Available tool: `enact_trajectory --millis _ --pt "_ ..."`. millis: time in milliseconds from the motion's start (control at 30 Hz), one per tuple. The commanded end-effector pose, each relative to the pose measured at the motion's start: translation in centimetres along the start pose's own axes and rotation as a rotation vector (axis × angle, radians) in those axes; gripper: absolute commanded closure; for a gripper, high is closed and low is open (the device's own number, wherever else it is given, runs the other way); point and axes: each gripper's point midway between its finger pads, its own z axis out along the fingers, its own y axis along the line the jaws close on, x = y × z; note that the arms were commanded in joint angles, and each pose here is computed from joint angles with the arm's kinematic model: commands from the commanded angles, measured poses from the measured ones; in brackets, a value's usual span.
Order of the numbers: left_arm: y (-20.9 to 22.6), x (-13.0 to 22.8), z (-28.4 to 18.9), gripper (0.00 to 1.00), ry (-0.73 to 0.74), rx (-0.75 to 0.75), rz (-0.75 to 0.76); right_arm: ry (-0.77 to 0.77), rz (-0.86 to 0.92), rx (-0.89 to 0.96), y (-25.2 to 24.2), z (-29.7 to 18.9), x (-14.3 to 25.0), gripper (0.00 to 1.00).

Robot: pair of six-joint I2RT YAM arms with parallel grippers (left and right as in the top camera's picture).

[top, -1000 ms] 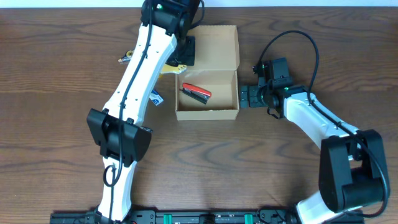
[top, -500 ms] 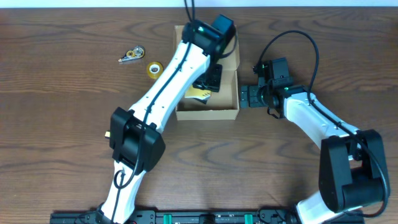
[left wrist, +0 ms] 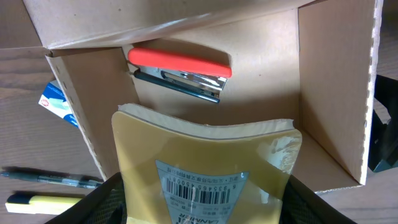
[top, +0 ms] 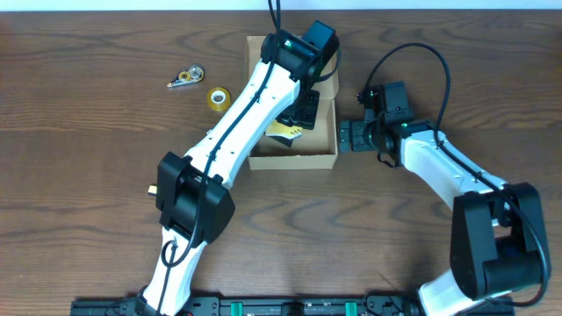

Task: Pack container
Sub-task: 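Lower the sticky-note pad into the box beside the stapler and release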

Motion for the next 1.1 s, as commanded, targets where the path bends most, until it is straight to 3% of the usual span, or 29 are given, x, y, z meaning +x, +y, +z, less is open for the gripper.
enact_trajectory --millis 0,167,400,1067 --pt "0.7 -0.4 -1.4 0.80 -0.049 -0.015 0.012 0.012 -0.013 0.002 -0.1 0.3 0.3 0.01" --pt "1.1 0.6 -1.9 0.78 -0.120 0.009 0.010 0.012 -0.013 0.003 -0.1 0.3 0.3 0.01" --pt "2.2 3.5 0.6 0.77 -0.104 0.017 -0.062 0.012 -0.013 0.003 -0.1 0.3 0.3 0.01" --pt "2.0 3.0 5.4 0.73 -0.145 0.041 -0.232 0.012 -0.013 0.003 -0.1 0.3 0.3 0.01"
